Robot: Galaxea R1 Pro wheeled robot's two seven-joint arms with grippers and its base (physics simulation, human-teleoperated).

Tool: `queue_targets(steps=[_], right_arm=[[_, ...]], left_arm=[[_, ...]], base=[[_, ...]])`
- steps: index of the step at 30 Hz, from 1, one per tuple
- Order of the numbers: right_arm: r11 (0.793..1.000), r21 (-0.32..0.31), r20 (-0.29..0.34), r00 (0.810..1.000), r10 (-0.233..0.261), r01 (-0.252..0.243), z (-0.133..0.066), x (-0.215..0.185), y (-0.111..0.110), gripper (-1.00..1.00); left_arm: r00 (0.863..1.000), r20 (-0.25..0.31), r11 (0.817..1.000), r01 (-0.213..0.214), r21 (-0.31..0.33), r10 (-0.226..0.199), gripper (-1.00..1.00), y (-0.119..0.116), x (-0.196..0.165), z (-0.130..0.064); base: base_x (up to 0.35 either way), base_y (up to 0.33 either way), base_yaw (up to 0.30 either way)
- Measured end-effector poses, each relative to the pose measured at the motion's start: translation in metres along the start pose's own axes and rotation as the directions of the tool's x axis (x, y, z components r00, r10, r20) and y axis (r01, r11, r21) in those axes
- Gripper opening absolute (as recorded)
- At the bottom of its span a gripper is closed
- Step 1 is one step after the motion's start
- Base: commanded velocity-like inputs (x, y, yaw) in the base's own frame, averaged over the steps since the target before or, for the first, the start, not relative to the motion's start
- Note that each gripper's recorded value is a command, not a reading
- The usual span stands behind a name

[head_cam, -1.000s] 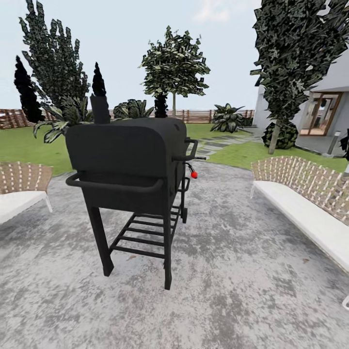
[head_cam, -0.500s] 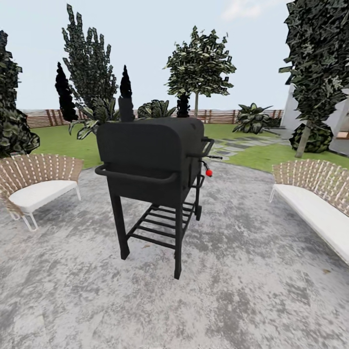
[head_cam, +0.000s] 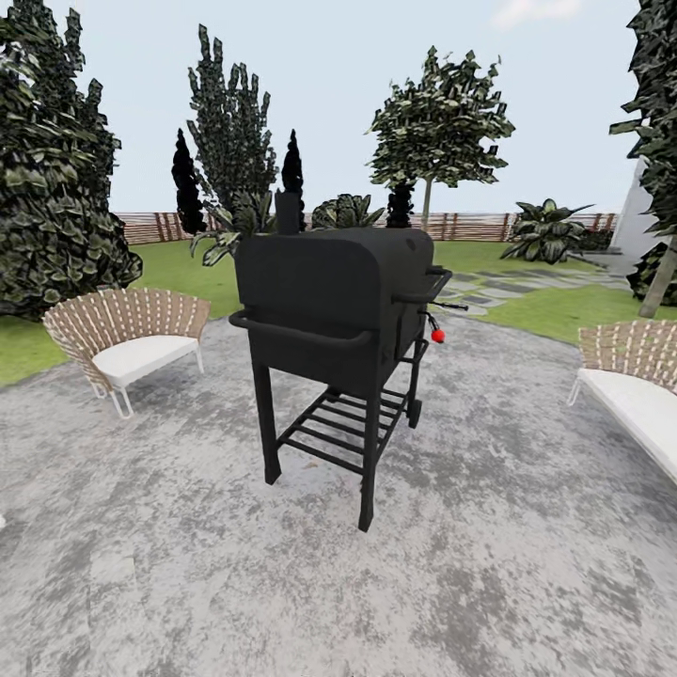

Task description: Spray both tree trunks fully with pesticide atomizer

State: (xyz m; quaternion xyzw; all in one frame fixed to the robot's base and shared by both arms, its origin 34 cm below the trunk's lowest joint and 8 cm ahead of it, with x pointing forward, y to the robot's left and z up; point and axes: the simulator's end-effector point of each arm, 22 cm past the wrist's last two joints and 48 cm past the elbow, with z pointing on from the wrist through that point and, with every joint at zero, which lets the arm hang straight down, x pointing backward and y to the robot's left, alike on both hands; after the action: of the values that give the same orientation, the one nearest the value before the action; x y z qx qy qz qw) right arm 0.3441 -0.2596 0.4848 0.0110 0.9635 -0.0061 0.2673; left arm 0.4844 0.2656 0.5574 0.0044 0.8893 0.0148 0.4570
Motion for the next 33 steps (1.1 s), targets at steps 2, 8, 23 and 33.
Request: queue_targets(steps=[2,8,23,33], right_arm=[[1.0,0.0,0.0,1.0,0.0,0.0,0.0,0.0002,0.0003,1.0],[1.0,-0.001,-0.002,1.0,0.001,-0.001,-0.0001,0.0007,0.0007,1.0],[1.0,-0.001,-0.001,1.0,0.001,-0.001,-0.0001,0.0005,0.0008,1.0],[1.0,-0.001,-0.002,1.0,0.001,-0.001,-0.0001,0.0008,0.0008,1.0]], left_arm=[[1.0,0.0,1.0,0.0,0.0,0.0,1.0,-0.0001,0.0,0.0],[1.0,0.0,1.0,0.001,0.0,-0.001,1.0,0.0,0.0,0.0],[1.0,0.0,1.0,0.0,0.002,0.0,1.0,-0.0017,0.0,0.0],[1.0,0.0,1.0,0.0,0.004,0.0,1.0,-0.0028,0.0,0.0]], base=[[-0.101,-0.041,0.286],[-0.05,-0.012,0.286],[-0.003,-0.001,0.286],[0.0,0.0,0.286]])
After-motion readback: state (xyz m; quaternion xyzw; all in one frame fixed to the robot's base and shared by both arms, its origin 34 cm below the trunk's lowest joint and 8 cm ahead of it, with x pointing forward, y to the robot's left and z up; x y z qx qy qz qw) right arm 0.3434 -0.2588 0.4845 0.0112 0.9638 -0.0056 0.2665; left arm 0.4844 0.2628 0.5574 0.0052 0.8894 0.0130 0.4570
